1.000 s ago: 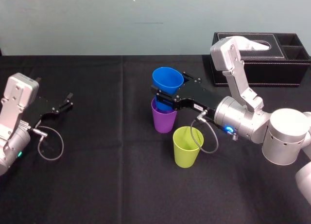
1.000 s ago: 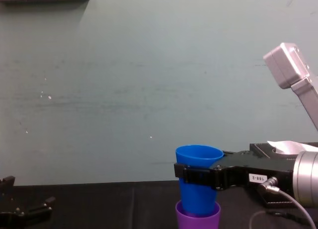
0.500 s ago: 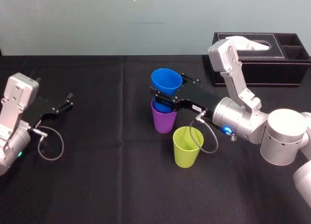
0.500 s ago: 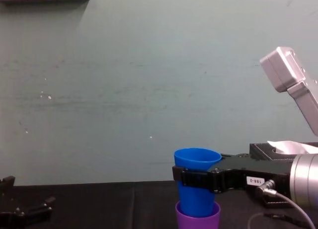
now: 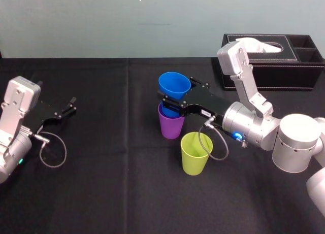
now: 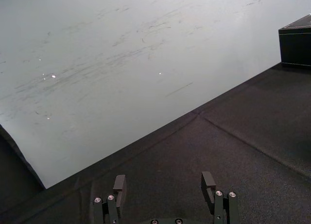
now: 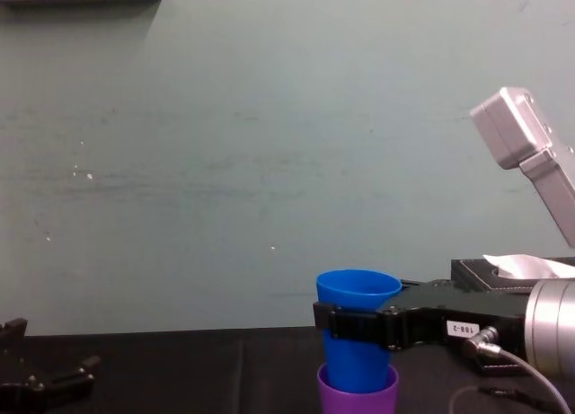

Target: Stack the three plastic cups sequentially using one hand.

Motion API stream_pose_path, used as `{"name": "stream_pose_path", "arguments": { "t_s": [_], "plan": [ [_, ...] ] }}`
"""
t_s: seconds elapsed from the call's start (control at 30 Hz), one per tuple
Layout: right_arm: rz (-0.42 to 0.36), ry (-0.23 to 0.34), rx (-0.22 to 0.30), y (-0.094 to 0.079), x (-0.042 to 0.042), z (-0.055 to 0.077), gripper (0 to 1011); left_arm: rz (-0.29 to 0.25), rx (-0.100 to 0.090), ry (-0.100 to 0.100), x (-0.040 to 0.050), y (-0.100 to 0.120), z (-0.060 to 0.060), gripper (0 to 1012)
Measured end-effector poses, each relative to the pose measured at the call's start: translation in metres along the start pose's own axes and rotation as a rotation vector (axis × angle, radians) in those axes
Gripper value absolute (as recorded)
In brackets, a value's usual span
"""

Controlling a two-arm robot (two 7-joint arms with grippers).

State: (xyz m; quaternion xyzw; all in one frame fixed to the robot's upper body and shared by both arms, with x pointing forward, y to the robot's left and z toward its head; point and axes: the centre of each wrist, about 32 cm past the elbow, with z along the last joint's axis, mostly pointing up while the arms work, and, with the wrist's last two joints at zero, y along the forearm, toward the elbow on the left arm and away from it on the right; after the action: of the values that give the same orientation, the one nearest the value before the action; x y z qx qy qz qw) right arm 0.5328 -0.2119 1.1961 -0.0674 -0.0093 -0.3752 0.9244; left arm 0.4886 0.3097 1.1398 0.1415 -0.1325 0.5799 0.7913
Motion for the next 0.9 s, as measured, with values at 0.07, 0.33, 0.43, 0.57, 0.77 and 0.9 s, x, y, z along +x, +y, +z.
{"name": "stream_pose_path", "arguments": {
  "t_s": [0.07,0.33,0.43,0.57,0.77,0.9],
  "plan": [
    [0.000,0.000,-0.002,0.0000,0.0002,-0.0003,731,0.000,0.000,0.000,0.0000,0.0000,0.0000,1011],
    [-0.001,0.000,-0.002,-0.0001,0.0003,-0.0002,731,0.000,0.000,0.000,0.0000,0.0000,0.0000,1011],
    [-0.001,0.000,-0.002,-0.0001,0.0004,-0.0002,731,0.000,0.000,0.000,0.0000,0.0000,0.0000,1011],
    [-0.001,0.000,-0.002,-0.0001,0.0004,-0.0003,733,0.000,0.000,0.000,0.0000,0.0000,0.0000,1011],
    [-0.001,0.001,-0.002,-0.0001,0.0003,-0.0003,878,0.000,0.000,0.000,0.0000,0.0000,0.0000,1011],
    [-0.001,0.001,-0.002,-0.0002,0.0003,-0.0002,971,0.000,0.000,0.000,0.0000,0.0000,0.0000,1011]
  ]
}}
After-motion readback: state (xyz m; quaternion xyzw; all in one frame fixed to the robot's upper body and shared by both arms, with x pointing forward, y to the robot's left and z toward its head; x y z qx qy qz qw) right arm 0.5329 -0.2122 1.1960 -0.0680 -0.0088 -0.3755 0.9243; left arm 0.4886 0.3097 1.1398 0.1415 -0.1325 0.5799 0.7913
